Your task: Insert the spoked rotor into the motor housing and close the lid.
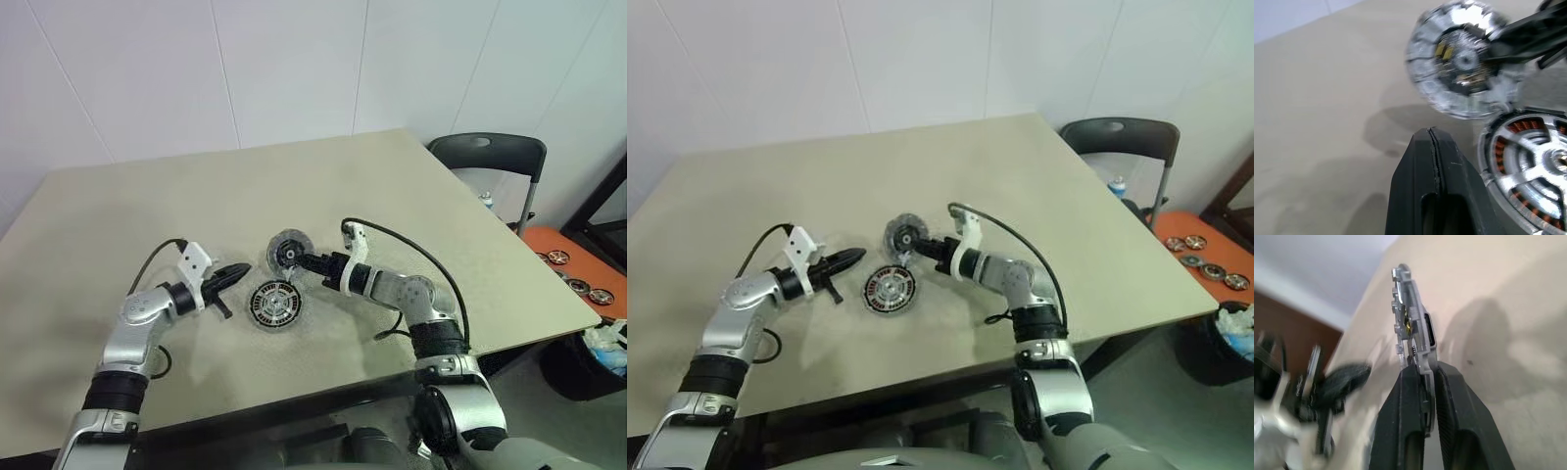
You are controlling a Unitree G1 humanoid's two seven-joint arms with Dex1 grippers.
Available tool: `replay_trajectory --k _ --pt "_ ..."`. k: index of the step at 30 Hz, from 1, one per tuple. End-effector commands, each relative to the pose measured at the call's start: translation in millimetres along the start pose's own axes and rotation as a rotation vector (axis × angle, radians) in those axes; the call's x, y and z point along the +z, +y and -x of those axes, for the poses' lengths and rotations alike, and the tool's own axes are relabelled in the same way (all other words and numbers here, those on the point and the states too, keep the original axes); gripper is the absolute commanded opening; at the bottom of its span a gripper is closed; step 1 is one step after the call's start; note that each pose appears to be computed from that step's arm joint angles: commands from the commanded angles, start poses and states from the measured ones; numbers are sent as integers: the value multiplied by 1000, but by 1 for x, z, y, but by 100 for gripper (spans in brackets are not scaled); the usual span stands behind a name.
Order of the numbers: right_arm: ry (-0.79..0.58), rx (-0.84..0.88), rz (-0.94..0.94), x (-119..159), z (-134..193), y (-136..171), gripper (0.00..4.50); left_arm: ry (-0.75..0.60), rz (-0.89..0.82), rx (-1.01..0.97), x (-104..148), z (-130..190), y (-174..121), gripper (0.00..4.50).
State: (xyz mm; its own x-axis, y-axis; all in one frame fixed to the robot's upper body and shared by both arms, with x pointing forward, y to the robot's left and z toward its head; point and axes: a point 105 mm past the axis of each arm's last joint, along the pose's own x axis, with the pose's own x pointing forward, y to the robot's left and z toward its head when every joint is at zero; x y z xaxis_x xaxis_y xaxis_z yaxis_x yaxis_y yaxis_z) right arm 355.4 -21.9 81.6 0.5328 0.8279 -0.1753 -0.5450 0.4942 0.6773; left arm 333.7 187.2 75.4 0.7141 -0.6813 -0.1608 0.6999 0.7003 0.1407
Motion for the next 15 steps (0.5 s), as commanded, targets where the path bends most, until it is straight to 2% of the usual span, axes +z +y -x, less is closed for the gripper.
replay_trajectory --k 1,8,15 --pt "-44 120 235 15 1 30 6 -36 -32 35 12 7 11 0" --pt "-13 179 671 12 12 40 6 -27 -33 44 10 8 12 0" --pt "-27 112 1002 13 19 23 6 -21 -33 49 8 8 13 0"
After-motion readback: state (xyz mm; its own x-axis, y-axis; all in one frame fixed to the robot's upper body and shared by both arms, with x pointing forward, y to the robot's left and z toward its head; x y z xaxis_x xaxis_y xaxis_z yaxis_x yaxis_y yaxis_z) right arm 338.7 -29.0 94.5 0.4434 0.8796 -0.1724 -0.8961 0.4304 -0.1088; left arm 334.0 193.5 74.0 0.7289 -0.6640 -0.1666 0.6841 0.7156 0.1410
